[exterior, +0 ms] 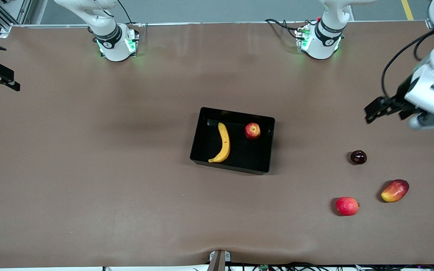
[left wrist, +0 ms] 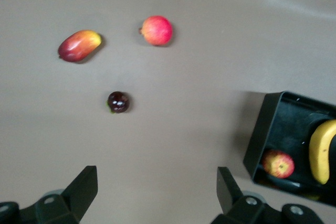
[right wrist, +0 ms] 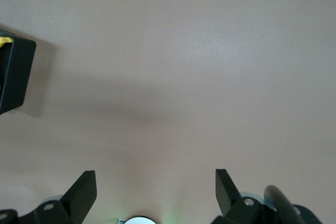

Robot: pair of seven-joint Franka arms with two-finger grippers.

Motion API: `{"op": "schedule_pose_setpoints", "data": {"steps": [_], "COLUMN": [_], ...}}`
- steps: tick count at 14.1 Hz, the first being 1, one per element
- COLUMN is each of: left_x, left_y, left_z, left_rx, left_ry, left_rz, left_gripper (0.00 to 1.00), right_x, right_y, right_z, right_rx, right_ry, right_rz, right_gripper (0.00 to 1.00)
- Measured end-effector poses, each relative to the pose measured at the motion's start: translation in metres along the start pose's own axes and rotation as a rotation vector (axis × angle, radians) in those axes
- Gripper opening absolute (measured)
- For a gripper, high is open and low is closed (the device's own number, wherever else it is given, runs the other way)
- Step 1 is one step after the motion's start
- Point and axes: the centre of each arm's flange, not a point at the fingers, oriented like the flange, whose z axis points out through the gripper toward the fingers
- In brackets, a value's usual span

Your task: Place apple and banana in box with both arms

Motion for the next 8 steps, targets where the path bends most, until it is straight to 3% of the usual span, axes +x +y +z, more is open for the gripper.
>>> {"op": "schedule_pose_setpoints", "data": {"steps": [8], "left_x": [-0.029], "left_y": [-0.019], "left_z": [-0.006], "left_rx": [-0.025], "left_ry": [-0.012], "left_rz": [0.094], "left_gripper": [1.00], "right_x": [0.000], "right_y": [0.000], "right_z": [0.000], "right_rx": [0.001], "right_ry": [-0.004], "right_rz": [0.000], "right_gripper": [1.00]}}
